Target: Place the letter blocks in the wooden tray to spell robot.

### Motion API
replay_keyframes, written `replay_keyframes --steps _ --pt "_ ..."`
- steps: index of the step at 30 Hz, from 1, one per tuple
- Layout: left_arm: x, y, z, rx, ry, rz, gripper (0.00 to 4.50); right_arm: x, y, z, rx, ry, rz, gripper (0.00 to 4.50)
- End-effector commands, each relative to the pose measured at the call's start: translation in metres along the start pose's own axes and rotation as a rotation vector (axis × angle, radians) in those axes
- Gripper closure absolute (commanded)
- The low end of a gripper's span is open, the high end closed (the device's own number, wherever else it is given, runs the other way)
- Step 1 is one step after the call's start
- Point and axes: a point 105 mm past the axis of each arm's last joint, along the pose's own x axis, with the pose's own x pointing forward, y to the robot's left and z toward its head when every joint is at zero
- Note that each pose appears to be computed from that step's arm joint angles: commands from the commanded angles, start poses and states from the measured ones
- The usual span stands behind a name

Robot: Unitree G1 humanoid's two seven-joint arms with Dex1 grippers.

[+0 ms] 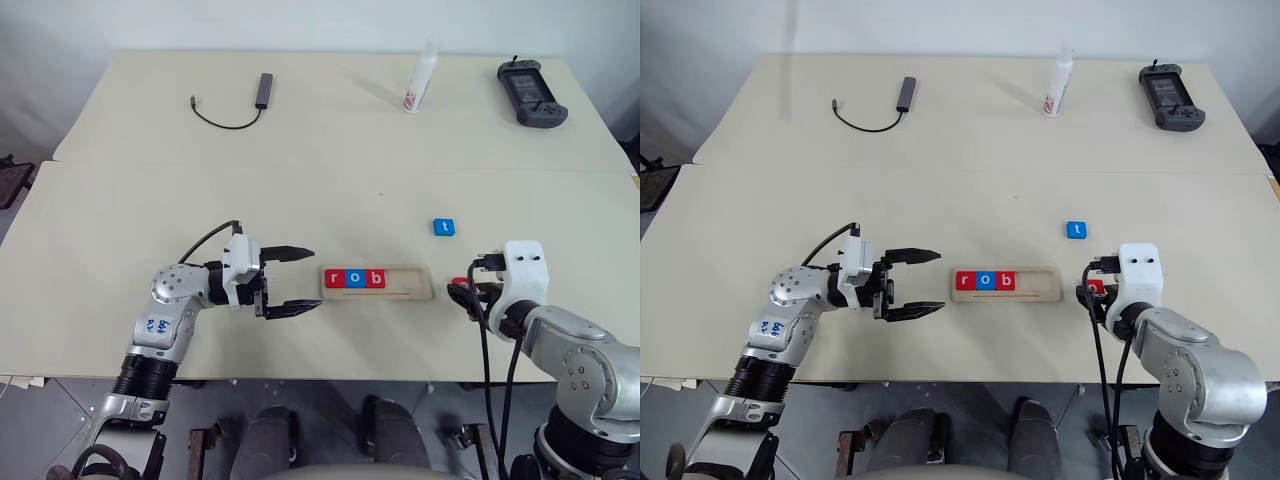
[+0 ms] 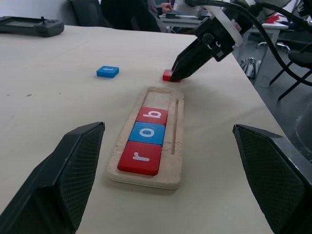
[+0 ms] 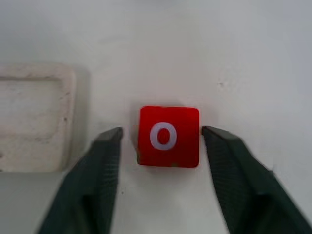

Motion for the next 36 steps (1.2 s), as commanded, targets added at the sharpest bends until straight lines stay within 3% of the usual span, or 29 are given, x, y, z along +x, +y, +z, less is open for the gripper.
replay_keyframes --steps 1,2,4,8,12,17,24,27,34,36 --pt "0.0 0.0 0.004 0.033 -0.004 0.005 0.0 -0.012 -0.011 0.018 -0.097 -0.033 0.054 0.38" --pt "0.0 0.0 0.005 0.035 -0.003 0.007 0.0 -0.014 -0.013 0.018 -0.132 -0.02 0.076 0.05" --pt "0.0 -0.002 0.005 0.037 -0.005 0.009 0.0 -0.017 -0.02 0.021 -0.216 -0.004 0.106 0.05" --pt "-0.001 -0.005 0.006 0.046 -0.001 0.02 0.0 -0.019 -0.015 0.031 -0.591 -0.041 0.375 0.05" --pt "-0.006 -0.001 0.008 0.061 0.007 0.06 0.0 -0.012 -0.019 0.015 -0.93 0.001 0.593 0.05" --pt "-0.013 -0.004 0.009 0.063 0.022 0.089 0.0 0.015 -0.027 0.02 -0.921 0.011 0.698 0.05" --pt "-0.015 -0.013 0.014 0.067 0.032 0.1 0.0 0.034 -0.036 0.007 -0.886 0.18 0.755 0.05" --pt "-0.017 -0.013 0.015 0.068 0.036 0.115 0.0 0.036 -0.033 0.005 -0.88 0.201 0.778 0.6" --pt "-0.02 -0.012 0.016 0.069 0.042 0.138 0.0 0.031 -0.023 0.018 -0.897 0.178 0.83 2.94" --pt "-0.019 -0.011 0.016 0.07 0.041 0.143 0.0 0.026 -0.015 0.026 -0.908 0.159 0.864 3.05"
